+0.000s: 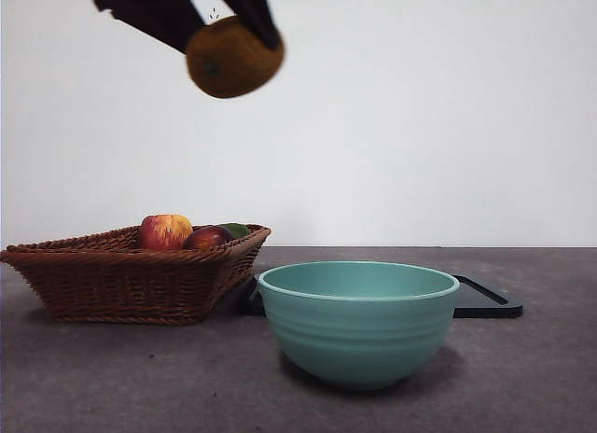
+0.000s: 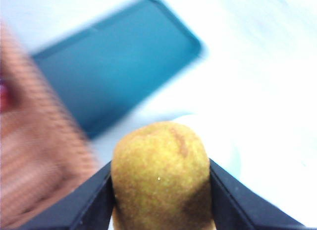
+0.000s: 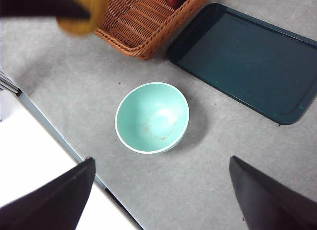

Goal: Pick up the wifruite, put it on the bowl, pick up the plate, put it on desk

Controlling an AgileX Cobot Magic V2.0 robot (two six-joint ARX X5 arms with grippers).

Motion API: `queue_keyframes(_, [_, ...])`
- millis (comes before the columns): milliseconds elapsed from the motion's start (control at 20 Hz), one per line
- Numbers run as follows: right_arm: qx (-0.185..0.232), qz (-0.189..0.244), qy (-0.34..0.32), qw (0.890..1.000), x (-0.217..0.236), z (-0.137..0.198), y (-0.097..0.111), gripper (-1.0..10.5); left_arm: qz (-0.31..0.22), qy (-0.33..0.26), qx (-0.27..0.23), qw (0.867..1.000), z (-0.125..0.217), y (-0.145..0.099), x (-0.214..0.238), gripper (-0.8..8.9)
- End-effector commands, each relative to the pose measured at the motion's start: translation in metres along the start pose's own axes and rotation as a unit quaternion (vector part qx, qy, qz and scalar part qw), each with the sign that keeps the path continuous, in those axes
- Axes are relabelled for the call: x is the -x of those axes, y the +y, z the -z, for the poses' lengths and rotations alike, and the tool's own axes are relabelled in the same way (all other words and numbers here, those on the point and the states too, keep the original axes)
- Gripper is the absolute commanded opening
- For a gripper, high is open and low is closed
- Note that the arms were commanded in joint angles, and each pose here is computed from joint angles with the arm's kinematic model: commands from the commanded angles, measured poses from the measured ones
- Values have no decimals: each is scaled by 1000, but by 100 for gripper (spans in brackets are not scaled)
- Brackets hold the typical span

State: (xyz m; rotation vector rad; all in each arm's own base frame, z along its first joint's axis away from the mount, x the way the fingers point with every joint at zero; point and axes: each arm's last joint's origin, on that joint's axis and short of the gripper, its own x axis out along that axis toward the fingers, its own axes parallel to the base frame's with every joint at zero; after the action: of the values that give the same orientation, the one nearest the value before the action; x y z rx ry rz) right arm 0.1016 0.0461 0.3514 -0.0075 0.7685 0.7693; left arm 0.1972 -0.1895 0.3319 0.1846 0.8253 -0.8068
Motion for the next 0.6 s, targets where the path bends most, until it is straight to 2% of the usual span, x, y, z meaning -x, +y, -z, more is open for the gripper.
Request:
queue_keyframes(50, [4, -2, -7, 1000, 3, -4, 2, 433, 23, 19, -25, 999, -4, -16, -19, 184])
queue_keyframes(300, [4, -2, -7, 1000, 3, -4, 2, 433, 39, 88, -48, 994, 6, -34, -75, 184])
queue_keyframes(600, [4, -2, -7, 1000, 3, -4, 2, 433, 29, 126, -62, 990, 18, -42, -134, 184])
